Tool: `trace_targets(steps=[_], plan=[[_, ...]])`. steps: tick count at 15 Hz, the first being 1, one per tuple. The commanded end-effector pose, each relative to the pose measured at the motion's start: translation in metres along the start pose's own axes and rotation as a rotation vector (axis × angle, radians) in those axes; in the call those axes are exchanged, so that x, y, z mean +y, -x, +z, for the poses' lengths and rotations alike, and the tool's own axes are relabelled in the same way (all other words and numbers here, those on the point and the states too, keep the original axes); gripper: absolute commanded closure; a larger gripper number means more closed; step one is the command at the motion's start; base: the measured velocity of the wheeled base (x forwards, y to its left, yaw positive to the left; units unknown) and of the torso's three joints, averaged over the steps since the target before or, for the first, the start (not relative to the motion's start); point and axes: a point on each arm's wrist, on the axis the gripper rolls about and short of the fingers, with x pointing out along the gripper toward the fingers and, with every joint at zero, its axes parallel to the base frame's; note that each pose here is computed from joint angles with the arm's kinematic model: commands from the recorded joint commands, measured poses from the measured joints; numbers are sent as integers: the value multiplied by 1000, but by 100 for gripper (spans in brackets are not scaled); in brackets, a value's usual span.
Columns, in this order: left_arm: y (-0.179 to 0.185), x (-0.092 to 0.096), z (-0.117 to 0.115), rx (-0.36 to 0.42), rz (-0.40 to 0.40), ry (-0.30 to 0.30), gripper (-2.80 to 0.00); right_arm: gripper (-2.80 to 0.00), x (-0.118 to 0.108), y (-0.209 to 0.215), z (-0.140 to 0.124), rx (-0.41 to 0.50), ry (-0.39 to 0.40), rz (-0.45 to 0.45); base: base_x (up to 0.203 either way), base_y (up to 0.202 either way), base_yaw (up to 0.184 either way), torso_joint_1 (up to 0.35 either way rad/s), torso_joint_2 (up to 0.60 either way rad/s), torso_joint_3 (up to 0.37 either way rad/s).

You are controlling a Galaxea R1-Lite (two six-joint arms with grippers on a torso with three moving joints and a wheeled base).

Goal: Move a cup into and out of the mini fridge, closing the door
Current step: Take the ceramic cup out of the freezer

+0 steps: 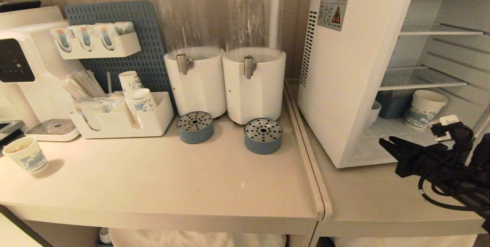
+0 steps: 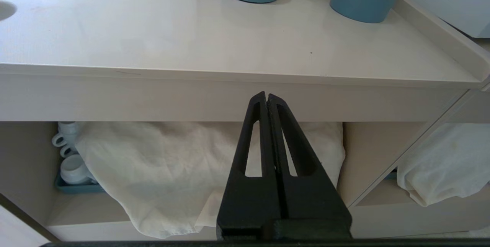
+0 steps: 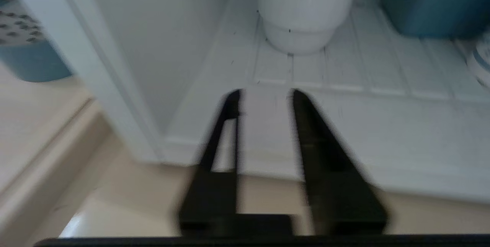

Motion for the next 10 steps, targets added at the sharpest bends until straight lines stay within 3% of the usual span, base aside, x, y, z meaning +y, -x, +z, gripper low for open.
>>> trace_targets(steps=[1,10], plan=[[0,0,0,1,-1,1,0,-280,-4,-10,-18,28,-17,0,0,0,0,0,0,0],[0,0,0,0,0,4,0,-280,-39,1,-3,-53,-103,1,0,0,0,0,0,0]])
